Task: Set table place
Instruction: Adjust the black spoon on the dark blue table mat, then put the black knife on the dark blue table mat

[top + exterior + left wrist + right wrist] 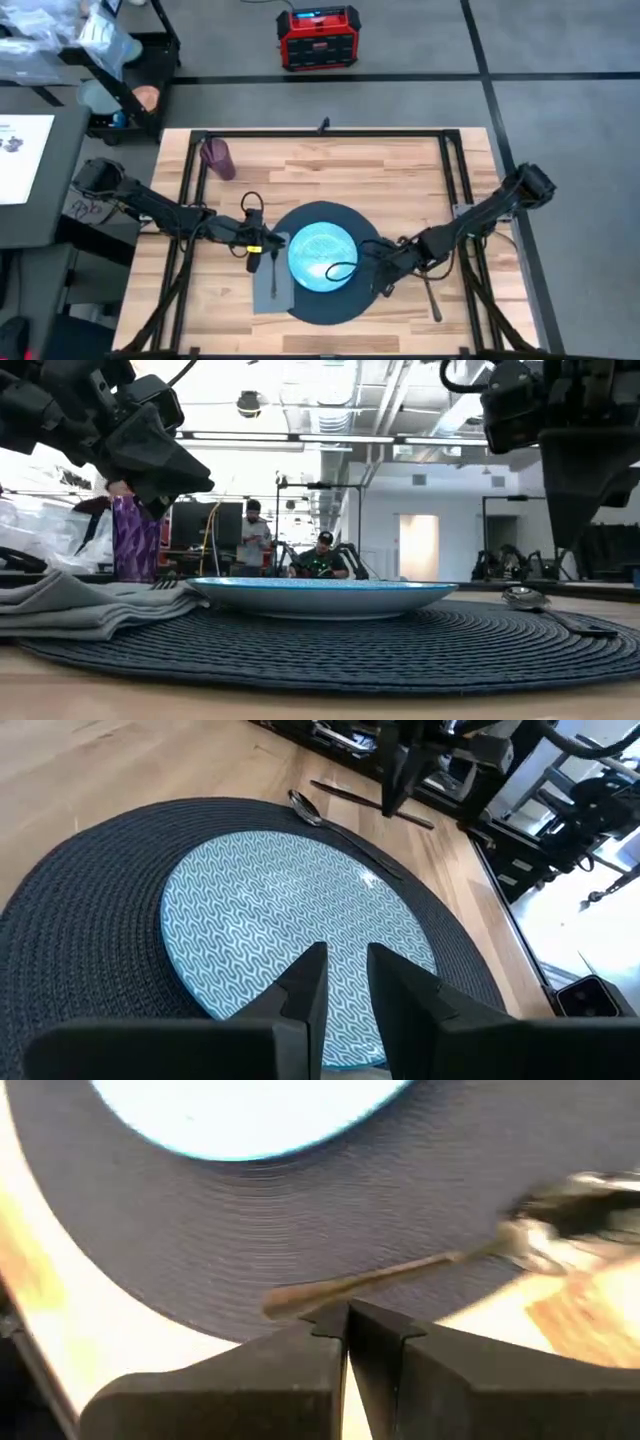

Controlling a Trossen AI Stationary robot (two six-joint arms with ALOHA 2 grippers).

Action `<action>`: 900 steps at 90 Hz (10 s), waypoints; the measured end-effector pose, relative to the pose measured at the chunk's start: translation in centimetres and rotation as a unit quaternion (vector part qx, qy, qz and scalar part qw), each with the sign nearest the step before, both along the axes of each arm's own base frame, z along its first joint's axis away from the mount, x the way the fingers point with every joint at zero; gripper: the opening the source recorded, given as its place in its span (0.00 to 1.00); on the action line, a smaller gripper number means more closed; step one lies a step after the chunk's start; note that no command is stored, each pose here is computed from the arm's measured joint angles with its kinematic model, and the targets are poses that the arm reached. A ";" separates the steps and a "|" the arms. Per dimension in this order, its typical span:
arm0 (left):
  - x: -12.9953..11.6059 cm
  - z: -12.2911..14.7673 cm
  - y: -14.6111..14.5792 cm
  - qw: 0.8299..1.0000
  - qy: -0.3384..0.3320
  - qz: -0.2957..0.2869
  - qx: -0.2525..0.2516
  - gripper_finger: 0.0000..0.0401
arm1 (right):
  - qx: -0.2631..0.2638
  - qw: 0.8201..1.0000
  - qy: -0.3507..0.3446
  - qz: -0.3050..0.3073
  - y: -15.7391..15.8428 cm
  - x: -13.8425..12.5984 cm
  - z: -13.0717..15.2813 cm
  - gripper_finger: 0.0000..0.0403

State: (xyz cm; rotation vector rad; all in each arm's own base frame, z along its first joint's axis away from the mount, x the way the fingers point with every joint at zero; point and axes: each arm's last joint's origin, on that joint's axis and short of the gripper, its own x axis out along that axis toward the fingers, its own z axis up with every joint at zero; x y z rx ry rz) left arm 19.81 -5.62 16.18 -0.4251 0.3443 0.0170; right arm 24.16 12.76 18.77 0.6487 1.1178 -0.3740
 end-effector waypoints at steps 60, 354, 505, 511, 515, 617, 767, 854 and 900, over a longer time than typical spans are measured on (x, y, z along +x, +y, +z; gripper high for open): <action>-0.1 0.1 -0.3 1.000 -0.004 -0.001 0.005 0.14 | -0.029 0.970 -0.061 -0.233 3.0 -11.5 -4.7 0.00; -0.1 0.0 -0.1 0.999 -0.004 0.031 0.025 0.14 | -0.024 0.990 -0.119 -0.075 -8.2 -3.6 -4.9 0.00; -0.2 -0.2 -0.1 0.999 0.008 0.030 0.030 0.14 | -0.024 0.986 -0.110 -0.124 -7.0 -4.3 -5.2 0.00; -0.2 -0.2 -0.1 0.999 0.008 0.030 0.030 0.14 | -0.025 0.986 -0.107 -0.127 -7.1 -4.2 -5.4 0.00; -0.2 -0.2 -0.1 0.999 0.008 0.031 0.028 0.14 | -0.025 0.986 -0.103 -0.127 -7.1 -4.2 -5.5 0.00; -0.2 -0.2 -0.1 0.999 0.009 0.027 0.027 0.14 | -0.008 0.981 -0.066 -0.184 -4.0 -9.2 -4.2 0.00; 0.2 1.1 -0.5 0.998 -0.062 0.012 0.004 0.14 | -0.146 0.965 -0.045 -0.214 2.9 -13.5 3.7 0.00; 1.3 -0.2 -0.9 1.000 -0.021 0.006 0.023 0.14 | 0.054 0.981 0.079 -0.169 6.0 -13.9 -2.8 0.05; 1.3 0.0 -0.9 0.999 -0.032 0.005 0.018 0.14 | 0.037 0.976 0.110 -0.182 7.0 -12.8 -5.3 0.26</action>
